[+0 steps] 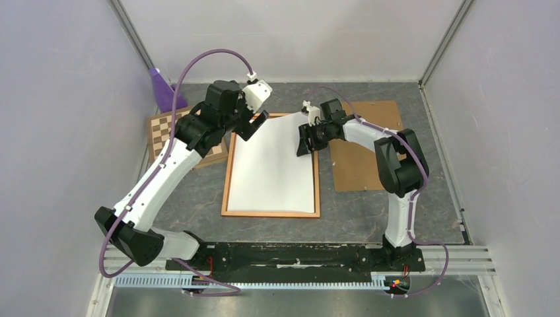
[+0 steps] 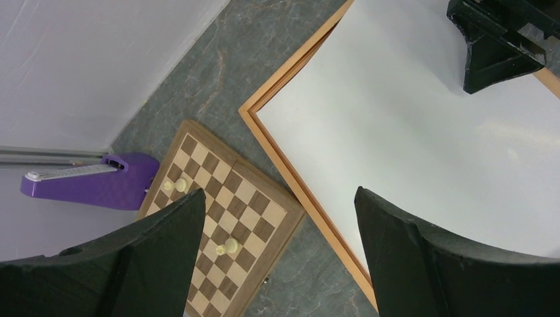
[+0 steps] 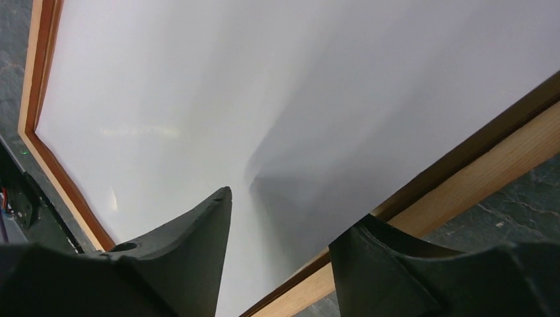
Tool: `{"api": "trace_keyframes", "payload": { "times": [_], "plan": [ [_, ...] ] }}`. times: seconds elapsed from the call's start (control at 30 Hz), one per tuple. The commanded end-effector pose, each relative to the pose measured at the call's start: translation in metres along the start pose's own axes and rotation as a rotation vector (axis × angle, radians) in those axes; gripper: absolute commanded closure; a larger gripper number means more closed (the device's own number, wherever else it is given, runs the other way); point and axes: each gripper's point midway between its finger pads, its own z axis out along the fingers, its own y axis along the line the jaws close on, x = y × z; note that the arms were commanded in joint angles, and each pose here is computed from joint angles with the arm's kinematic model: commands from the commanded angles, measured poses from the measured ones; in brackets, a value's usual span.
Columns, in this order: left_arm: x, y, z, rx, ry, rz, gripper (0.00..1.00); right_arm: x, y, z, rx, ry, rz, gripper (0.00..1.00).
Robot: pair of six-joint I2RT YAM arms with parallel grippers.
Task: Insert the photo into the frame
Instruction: Turn over the photo from the photo frame.
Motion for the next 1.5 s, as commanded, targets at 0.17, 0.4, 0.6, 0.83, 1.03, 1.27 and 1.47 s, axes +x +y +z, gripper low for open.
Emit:
{"api": "trace_keyframes", "payload": {
  "times": [0.17,0.4,0.6,0.83,1.03,1.27,1.47],
  "plan": [
    [-0.009,0.006,-0.006,-0.014,-0.048,0.026,0.1,-0.029,0.008,-0.023,0.055,-0.076,-0.066,0.38],
    [-0.008,0.007,-0.006,-0.019,-0.049,0.031,0.1,-0.031,-0.001,-0.034,0.123,-0.065,-0.1,0.32],
    [-0.006,0.006,-0.005,-0.017,-0.046,0.031,0.1,-0.034,-0.004,-0.038,0.157,-0.056,-0.118,0.3],
    [-0.003,0.004,-0.003,-0.014,-0.04,0.032,0.1,-0.037,-0.005,-0.038,0.161,-0.056,-0.125,0.29],
    [-0.002,0.004,-0.002,-0.015,-0.038,0.031,0.1,-0.042,-0.006,-0.044,0.18,-0.064,-0.146,0.29],
    [0.004,-0.002,0.005,-0.008,-0.028,0.007,0.1,-0.059,-0.009,-0.069,0.276,-0.116,-0.231,0.24],
    [0.01,-0.01,0.012,0.01,-0.028,-0.027,0.1,-0.059,-0.015,-0.094,0.371,-0.146,-0.286,0.06]
  ]
}}
